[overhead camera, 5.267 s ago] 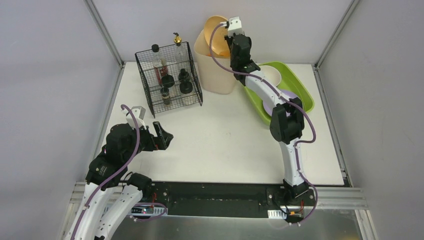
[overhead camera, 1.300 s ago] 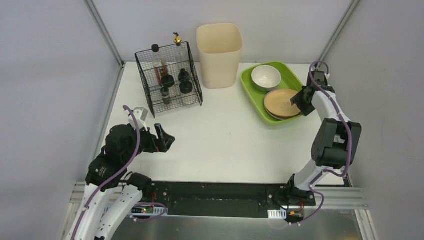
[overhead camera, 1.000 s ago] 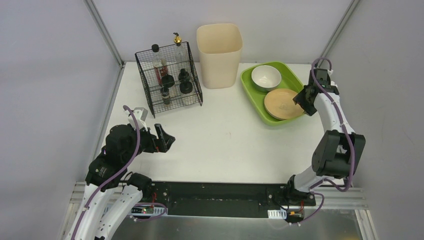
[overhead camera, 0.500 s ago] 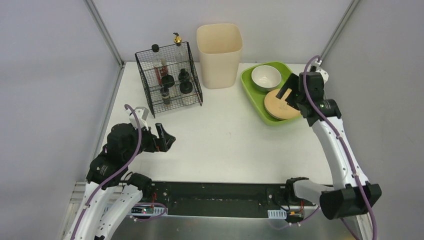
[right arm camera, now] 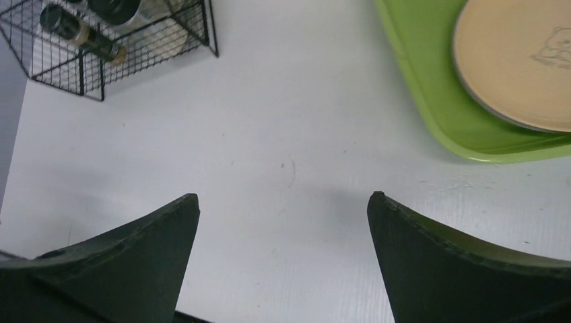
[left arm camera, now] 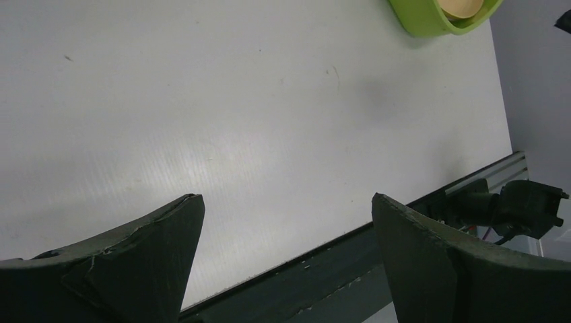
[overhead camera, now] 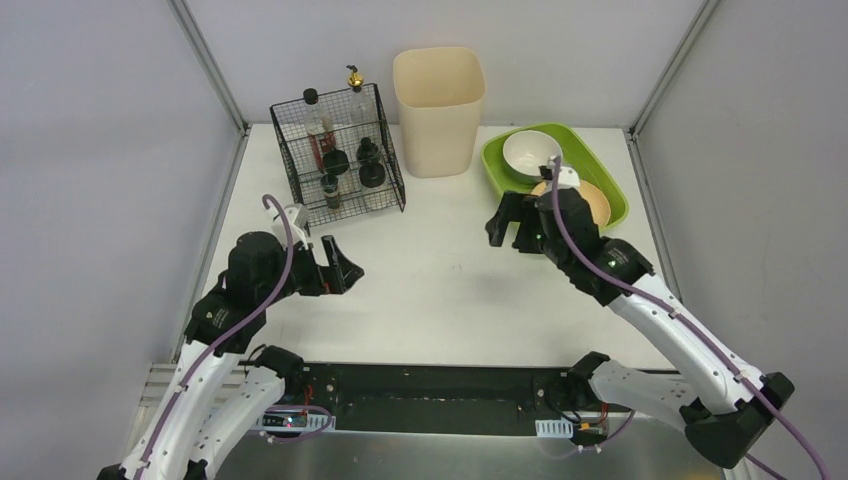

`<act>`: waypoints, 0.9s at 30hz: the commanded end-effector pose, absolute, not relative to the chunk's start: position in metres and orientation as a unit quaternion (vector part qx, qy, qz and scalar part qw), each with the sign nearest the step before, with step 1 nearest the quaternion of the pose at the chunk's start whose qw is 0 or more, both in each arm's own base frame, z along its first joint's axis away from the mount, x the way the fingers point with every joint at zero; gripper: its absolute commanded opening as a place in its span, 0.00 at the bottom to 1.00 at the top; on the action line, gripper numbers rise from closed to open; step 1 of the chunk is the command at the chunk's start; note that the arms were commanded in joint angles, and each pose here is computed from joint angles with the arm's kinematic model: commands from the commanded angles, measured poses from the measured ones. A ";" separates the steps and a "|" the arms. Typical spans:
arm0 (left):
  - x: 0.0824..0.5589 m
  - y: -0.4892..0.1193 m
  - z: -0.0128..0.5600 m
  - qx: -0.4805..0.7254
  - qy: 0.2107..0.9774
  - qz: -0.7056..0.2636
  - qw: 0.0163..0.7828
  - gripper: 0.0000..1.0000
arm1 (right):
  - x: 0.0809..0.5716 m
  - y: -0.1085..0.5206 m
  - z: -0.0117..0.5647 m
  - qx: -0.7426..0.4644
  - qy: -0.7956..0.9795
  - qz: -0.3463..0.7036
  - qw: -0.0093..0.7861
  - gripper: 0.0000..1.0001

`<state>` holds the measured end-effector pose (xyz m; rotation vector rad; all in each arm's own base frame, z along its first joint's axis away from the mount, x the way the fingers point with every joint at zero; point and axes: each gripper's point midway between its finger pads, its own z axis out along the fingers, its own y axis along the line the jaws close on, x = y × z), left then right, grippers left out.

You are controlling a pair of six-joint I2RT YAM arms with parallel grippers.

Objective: Clear the kitchen counter

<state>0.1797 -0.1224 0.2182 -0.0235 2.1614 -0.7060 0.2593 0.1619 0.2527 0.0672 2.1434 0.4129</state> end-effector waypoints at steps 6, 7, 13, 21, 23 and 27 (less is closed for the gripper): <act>0.179 -0.165 0.211 0.036 0.861 -0.308 0.403 1.00 | 0.236 0.227 0.241 -0.044 0.855 0.187 0.483 0.99; 0.179 -0.167 0.209 0.038 0.862 -0.306 0.402 1.00 | 0.232 0.233 0.236 -0.050 0.856 0.188 0.479 0.99; 0.178 -0.164 0.199 0.035 0.865 -0.280 0.414 1.00 | 0.224 0.247 0.217 -0.058 0.857 0.138 0.494 0.99; 0.182 -0.147 0.193 0.020 0.868 -0.243 0.432 1.00 | 0.222 0.244 0.210 -0.057 0.848 0.093 0.519 0.99; 0.182 -0.146 0.194 0.018 0.867 -0.242 0.435 1.00 | 0.222 0.242 0.212 -0.056 0.846 0.094 0.522 0.99; 0.183 -0.145 0.193 0.018 0.868 -0.239 0.434 1.00 | 0.220 0.238 0.214 -0.057 0.843 0.099 0.526 0.99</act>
